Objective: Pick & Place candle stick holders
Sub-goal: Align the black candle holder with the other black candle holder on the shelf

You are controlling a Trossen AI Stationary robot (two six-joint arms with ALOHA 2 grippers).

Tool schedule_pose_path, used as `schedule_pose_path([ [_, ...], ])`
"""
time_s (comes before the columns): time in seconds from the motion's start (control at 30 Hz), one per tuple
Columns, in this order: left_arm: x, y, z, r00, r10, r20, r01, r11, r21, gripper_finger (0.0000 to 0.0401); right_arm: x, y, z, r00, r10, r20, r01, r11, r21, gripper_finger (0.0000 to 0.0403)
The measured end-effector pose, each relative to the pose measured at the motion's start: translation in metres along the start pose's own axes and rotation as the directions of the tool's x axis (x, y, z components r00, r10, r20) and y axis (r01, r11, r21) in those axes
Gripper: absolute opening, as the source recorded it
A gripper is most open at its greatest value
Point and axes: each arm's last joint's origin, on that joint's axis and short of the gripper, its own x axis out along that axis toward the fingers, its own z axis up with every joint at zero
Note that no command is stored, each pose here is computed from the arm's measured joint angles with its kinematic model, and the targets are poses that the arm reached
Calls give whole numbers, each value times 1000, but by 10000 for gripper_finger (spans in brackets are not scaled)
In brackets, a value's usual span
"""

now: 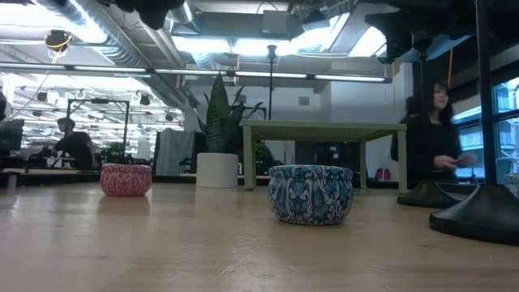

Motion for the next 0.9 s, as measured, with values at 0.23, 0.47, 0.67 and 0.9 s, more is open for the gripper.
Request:
schedule_pose_path([
  [0.23, -3, -12, -1, 998, -42, 43, 41, 999, 19, 84, 0, 14, 0, 991, 133, 2, -131, 984, -121, 226],
  [0.47, -3, -17, -1, 997, -68, 44, 68, 998, 19, 84, 0, 13, -9, 992, 89, -90, -93, 995, -42, 226],
  [0.67, -3, -17, -1, 996, -74, 45, 73, 997, 21, 84, 0, 11, -9, 995, 26, -93, -34, 996, -88, 226],
  [0.9, -3, -17, -1, 996, -74, 44, 73, 997, 21, 84, -2, 13, -19, 979, 61, -196, -67, 997, -24, 226],
])
